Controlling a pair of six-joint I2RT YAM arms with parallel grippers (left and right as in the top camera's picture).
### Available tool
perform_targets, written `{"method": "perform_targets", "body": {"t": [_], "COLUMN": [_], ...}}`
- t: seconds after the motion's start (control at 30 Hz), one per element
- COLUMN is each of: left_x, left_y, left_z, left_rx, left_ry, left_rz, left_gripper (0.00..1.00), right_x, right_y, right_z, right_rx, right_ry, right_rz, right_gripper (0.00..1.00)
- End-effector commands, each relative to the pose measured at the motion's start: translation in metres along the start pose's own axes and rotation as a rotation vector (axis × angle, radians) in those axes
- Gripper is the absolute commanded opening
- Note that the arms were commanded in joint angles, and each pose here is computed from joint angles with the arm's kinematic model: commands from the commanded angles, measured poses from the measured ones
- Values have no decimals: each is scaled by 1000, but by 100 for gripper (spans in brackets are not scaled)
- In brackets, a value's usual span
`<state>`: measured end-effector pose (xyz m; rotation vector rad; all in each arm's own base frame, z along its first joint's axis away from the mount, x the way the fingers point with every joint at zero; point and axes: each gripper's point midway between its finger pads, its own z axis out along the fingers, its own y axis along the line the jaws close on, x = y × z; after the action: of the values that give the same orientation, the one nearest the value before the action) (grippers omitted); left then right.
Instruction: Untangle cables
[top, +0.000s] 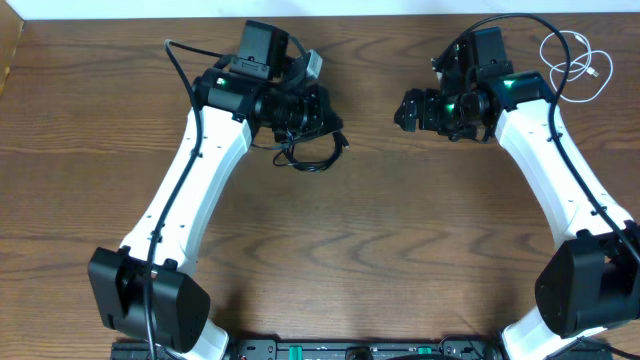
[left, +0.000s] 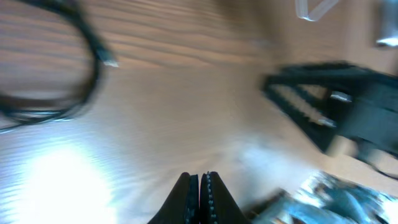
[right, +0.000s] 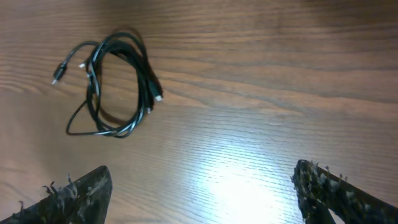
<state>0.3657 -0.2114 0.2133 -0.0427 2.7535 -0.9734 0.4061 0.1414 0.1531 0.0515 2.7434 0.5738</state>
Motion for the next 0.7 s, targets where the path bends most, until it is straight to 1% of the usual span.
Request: {"method": "perform_targets", "body": {"t": [0.0,0.07,0.13,0.17,0.2,0.23,0.33,0.43,0.53,0.67], "left_x": [-33,-48,-60,-62,-65,-67,-64,-61,-62,-68], "left_y": [58,74,84,89,97,103,120,130,143,157], "left_z": [-14,-18,-11,-7,-2,3,29,51,76,100], "left_rx": [-308,-380,-398,-403,-412,-419,-385,-348,-334,-334], "left_ry": [-165,-207,-198,-189,-175,-162,-67,-5,22,22], "left_rz": [20,83,191,219,237,246,337,390,389,391], "left_gripper": [8,8,17,17,24,26,27,27,27,27], "right_x": [-5,-5,-5,-5,-4,-4,-2,0,2,4], "right_y": [-17,-22,-25,-25,-24,-24,-25,-25,-23,-19], "right_z": [-6,-7,-7,-7,-7,-7,-7,-7,-6,-5], "right_rx": [56,68,80,84,84,84,87,88,87,85], "right_ry": [-21,-17,-17,-18,-17,-16,-6,1,7,11], "right_rz": [0,11,14,12,10,9,13,15,10,1], "right_gripper": [89,89,89,89,89,89,89,88,89,88]}}
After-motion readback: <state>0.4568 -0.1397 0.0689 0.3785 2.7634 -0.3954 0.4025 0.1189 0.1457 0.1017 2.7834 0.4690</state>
